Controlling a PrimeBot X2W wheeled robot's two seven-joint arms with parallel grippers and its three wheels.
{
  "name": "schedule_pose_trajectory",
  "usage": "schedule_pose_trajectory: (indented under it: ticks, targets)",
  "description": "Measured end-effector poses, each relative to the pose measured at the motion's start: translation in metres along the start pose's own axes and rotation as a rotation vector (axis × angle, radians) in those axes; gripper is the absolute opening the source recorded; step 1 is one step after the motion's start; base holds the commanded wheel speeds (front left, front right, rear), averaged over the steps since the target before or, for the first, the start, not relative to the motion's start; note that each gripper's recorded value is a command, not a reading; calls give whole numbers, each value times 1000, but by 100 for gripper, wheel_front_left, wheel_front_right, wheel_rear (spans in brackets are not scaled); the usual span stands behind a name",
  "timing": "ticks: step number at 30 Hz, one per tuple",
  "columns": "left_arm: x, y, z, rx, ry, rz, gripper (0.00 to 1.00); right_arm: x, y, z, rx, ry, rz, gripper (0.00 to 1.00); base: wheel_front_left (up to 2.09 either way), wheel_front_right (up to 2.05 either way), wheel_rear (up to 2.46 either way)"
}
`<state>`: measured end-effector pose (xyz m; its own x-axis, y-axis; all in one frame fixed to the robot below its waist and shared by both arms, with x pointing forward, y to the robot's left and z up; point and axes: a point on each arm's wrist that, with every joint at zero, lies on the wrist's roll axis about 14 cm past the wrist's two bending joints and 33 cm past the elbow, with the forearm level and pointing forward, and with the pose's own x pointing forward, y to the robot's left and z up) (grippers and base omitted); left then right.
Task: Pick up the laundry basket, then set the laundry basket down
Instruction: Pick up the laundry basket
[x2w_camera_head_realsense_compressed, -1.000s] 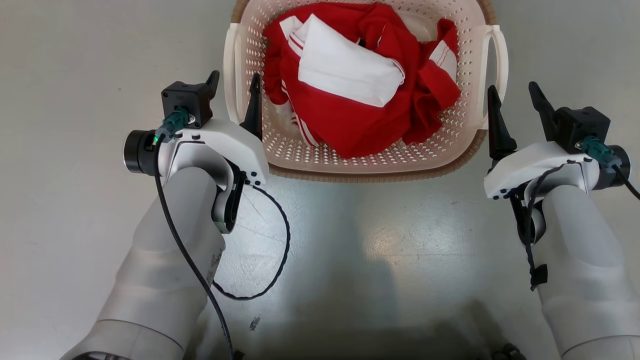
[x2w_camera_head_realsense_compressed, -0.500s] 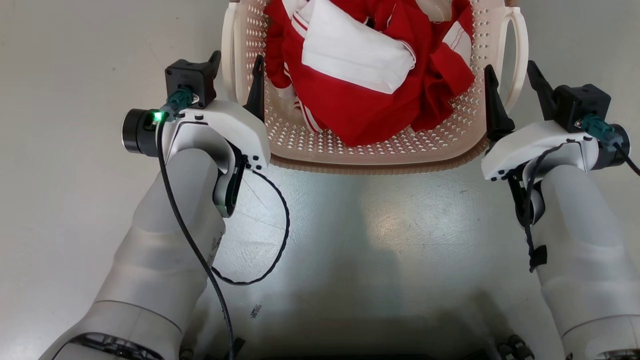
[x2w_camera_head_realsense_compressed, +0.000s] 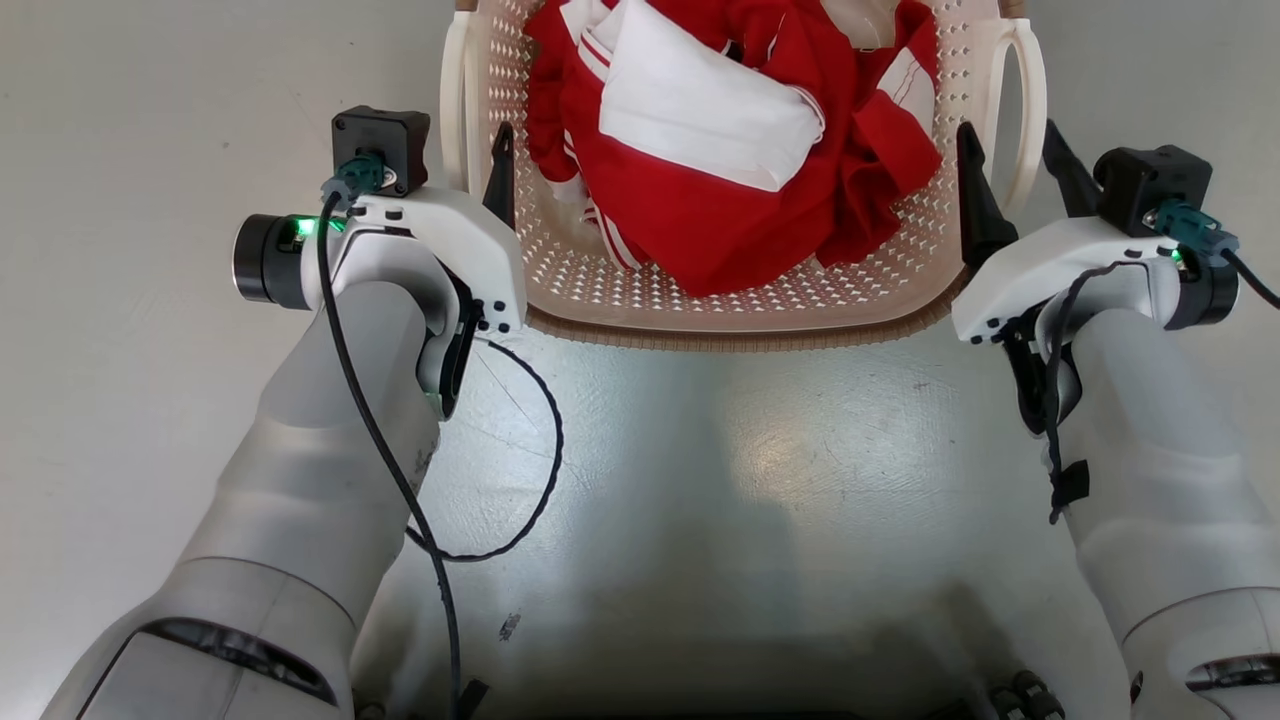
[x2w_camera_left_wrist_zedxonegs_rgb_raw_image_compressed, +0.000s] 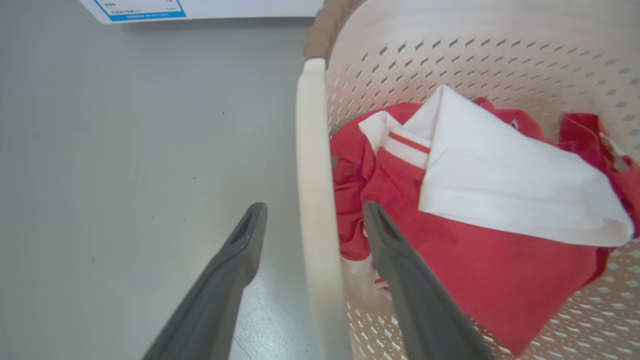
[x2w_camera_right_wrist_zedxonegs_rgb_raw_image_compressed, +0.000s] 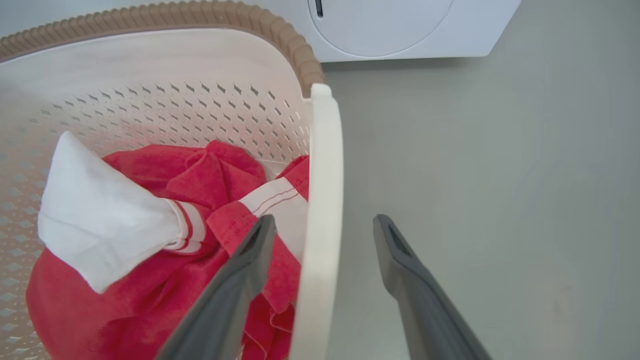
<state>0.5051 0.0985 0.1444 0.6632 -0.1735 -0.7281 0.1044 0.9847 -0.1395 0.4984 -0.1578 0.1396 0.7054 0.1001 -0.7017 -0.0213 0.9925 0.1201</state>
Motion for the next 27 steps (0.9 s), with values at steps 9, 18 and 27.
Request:
schedule_pose_trajectory:
  ticks: [9, 18, 27]
  targets:
    - [3, 0, -3, 25, 27, -6, 100, 5, 4, 1, -11, 13, 17, 93, 0, 0, 0]
    - [2, -3, -11, 44, 55, -16, 100, 4, 4, -4, 0, 30, 16, 93, 0, 0, 0]
    - [6, -9, -13, 78, 65, -41, 16, 3, 4, -10, -7, 44, 18, 2, 0, 0, 0]
